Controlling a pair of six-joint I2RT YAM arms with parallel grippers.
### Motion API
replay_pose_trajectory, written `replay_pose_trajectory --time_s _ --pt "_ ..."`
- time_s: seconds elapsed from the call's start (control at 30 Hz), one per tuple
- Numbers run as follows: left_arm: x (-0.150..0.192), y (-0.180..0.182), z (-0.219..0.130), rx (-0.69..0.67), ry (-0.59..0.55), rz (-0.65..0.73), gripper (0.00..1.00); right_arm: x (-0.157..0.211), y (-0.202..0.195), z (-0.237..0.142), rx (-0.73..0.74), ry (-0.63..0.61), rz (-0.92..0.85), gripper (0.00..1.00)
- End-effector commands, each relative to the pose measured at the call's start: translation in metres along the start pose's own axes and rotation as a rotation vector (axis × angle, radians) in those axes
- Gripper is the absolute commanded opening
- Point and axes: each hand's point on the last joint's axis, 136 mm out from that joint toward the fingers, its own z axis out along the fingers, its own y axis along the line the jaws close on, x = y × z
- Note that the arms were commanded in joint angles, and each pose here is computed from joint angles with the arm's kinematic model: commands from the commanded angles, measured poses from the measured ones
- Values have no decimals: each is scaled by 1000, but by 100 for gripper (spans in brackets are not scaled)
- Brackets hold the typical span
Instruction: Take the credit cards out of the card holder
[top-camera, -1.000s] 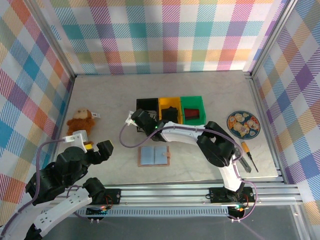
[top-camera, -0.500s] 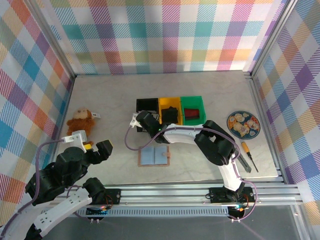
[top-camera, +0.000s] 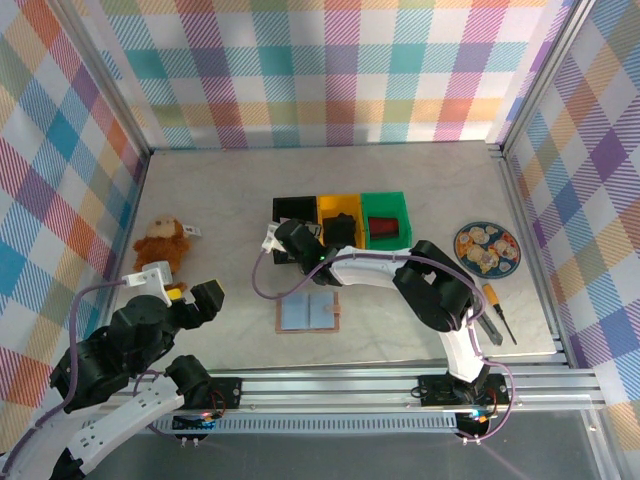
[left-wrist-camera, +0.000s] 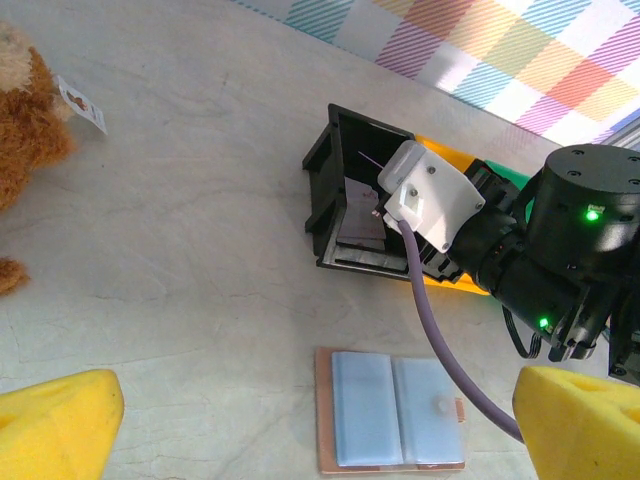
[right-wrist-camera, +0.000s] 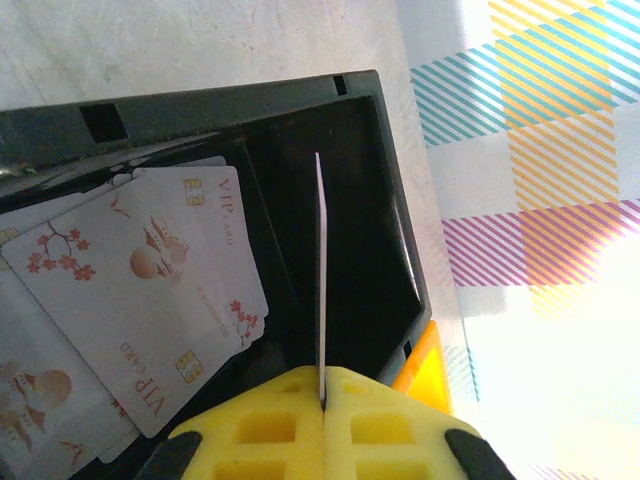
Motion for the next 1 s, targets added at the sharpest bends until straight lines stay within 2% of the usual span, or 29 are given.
replay_pose_trajectory --time_s 0.0,0.13,0.7,0.97 --pt "-1 6 0 -22 -16 4 100 -5 -12 3 28 2 -21 0" --pt "-1 6 -1 -19 -18 0 100 -3 1 2 -27 12 -6 0" --pt "0 6 1 -19 -15 3 100 5 35 26 -89 65 -39 0" --pt "0 6 1 -23 -17 4 100 5 41 21 -136 65 -22 16"
